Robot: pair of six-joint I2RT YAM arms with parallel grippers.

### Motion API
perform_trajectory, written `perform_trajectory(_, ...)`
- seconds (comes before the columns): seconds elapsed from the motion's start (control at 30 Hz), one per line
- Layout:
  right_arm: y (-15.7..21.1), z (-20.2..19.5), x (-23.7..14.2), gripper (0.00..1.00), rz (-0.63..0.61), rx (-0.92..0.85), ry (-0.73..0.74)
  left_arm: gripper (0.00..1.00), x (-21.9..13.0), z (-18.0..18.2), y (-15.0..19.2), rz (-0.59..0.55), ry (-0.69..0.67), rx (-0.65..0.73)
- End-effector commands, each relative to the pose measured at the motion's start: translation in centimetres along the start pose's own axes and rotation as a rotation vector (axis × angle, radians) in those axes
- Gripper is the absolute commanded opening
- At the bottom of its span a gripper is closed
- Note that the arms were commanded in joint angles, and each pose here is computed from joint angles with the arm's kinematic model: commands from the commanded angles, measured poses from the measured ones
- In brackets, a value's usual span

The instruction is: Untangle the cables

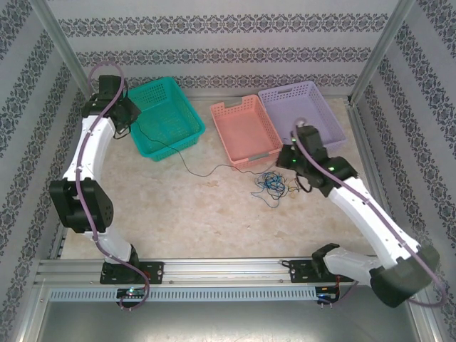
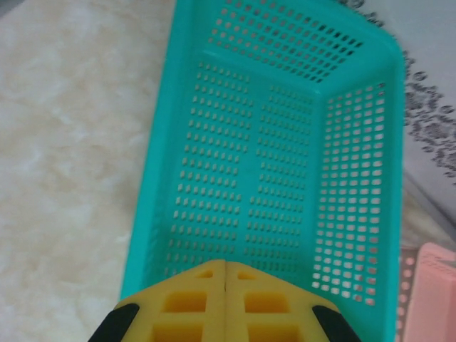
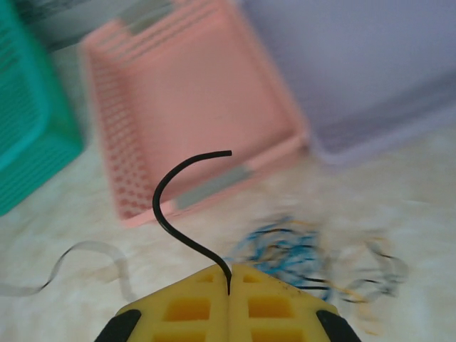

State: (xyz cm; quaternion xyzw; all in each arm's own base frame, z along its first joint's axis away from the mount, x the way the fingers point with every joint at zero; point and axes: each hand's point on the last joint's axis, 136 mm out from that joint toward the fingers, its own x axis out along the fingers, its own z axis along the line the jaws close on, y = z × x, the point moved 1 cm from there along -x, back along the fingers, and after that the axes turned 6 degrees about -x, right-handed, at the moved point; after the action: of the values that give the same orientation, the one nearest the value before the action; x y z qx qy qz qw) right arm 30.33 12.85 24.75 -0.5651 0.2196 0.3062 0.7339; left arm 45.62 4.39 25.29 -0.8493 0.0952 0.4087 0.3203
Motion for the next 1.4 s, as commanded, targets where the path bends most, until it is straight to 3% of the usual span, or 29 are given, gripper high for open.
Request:
perform_trajectory(0.0, -2.2, 5.9, 0.3, 0.00, -0.053, 0.019, -0.162, 0.00, -0.8, -4.5, -2.8, -0.055, 0.146, -0.007)
perform_trajectory(0.13, -4.5, 12.4, 1.1, 0.00, -0.053, -0.022, -0.307, 0.00, 1.5, -7.0, -4.1, -0.035, 0.175, 0.015)
perform_trajectory(0.3, -7.5, 17.9, 1.9, 0.00, -0.057, -0.014, -0.438, 0.00, 7.3, -7.1, -3.1, 0.062, 0.119, 0.039)
perform_trajectory(0.43, -9.1, 20.8, 3.0, 0.00, -0.036, -0.038, -0.496, 0.00, 11.7, -7.8, 0.7, 0.227, 0.167, 0.071)
perform_trajectory(0.57, -9.6, 21.3, 4.1, 0.00, -0.020, -0.040, -0.499, 0.00, 13.6, -9.9, 5.7, 0.368, 0.272, 0.144)
perform_trajectory(0.83, -10.1, 20.6, 4.2, 0.00, -0.014, -0.047, -0.486, 0.00, 12.5, -8.7, 14.4, 0.515, 0.173, 0.320)
perform_trajectory(1.0, -10.5, 20.2, 4.2, 0.00, -0.019, -0.066, -0.481, 0.00, 10.4, -3.2, 17.5, 0.555, 0.002, 0.372)
perform_trajectory(1.2, -9.4, 20.9, 4.0, 0.00, 0.004, -0.103, -0.494, 0.00, 6.3, -0.1, 21.2, 0.646, 0.059, 0.332)
perform_trajectory(1.37, -7.5, 21.7, 4.1, 0.00, 0.040, -0.136, -0.505, 0.00, 3.1, 0.4, 22.6, 0.682, 0.094, 0.285)
